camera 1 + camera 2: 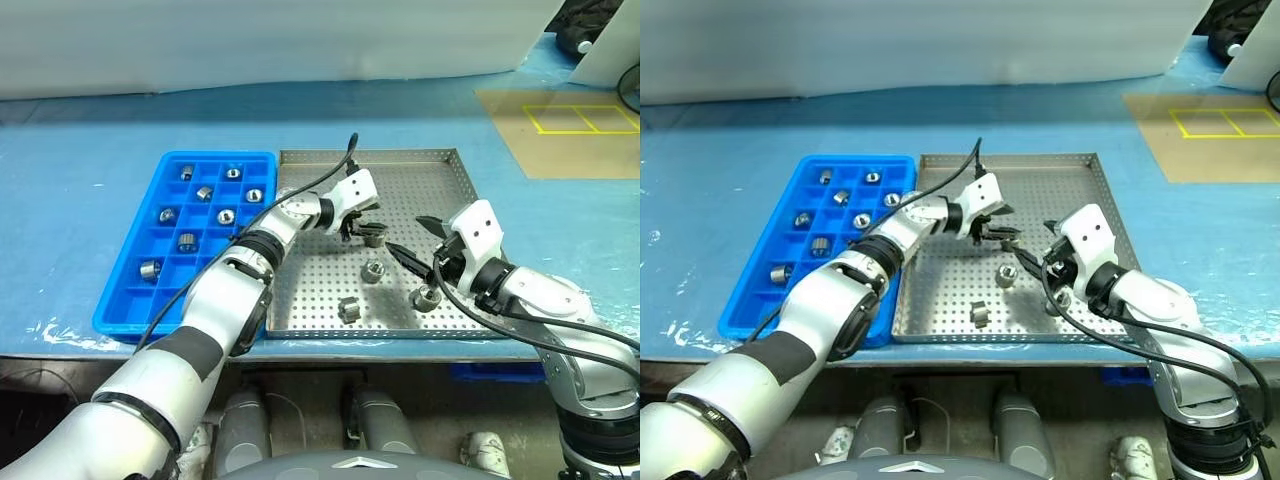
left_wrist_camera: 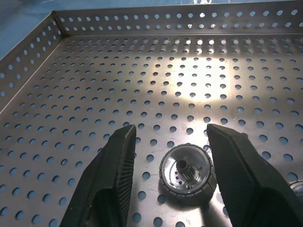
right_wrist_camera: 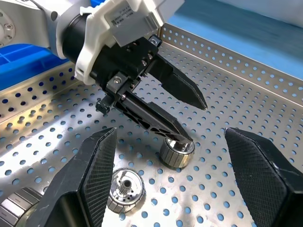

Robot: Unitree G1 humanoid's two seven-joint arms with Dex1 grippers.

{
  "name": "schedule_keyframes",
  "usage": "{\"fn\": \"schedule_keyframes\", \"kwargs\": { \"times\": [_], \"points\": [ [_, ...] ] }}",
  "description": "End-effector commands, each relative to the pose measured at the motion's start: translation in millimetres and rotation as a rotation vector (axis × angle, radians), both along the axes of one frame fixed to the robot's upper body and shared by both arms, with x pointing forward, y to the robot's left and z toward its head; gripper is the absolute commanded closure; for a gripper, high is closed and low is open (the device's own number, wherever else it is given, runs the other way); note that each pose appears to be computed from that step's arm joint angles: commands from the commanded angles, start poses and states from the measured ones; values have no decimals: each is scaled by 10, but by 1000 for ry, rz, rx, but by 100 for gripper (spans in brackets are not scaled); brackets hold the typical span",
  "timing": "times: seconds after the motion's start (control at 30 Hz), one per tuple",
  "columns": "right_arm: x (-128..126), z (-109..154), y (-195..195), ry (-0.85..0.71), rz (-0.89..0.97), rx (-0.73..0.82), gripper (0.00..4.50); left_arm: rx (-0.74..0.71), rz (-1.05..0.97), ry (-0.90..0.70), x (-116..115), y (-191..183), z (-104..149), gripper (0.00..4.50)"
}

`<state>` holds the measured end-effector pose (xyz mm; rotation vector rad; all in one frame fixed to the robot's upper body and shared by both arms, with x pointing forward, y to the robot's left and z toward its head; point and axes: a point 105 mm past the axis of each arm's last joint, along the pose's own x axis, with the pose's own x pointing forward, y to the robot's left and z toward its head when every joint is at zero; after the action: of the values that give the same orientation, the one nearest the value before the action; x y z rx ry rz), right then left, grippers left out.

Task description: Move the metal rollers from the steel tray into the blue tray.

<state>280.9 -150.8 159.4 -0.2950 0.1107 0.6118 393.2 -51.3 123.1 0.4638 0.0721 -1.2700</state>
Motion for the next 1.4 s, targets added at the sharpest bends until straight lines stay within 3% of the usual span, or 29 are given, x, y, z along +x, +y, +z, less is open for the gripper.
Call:
{"fn": "schedule_keyframes", "kwargs": {
  "times": [0.03,0.53,0.63,0.73,1.1,1.2,1.4],
  "points": [
    [-52,151,-15,-64,-11,-12,78,11,25,27,-13,-13,-101,200],
    [-77,139,-71,-60,-44,-33,78,109,157,67,1,39,-460,200],
    [-66,143,-65,-61,-42,-34,78,114,123,91,-40,48,-491,257],
    [-65,140,-71,-61,-44,-36,78,119,144,72,-8,71,-481,352],
    [-37,104,-35,-55,-27,-45,78,69,153,71,42,119,-378,365],
    [-30,98,-16,-52,-17,-45,78,47,168,24,103,133,-258,365],
    [-2,139,35,-59,14,-32,78,-221,68,28,185,200,481,365]
  ]
}}
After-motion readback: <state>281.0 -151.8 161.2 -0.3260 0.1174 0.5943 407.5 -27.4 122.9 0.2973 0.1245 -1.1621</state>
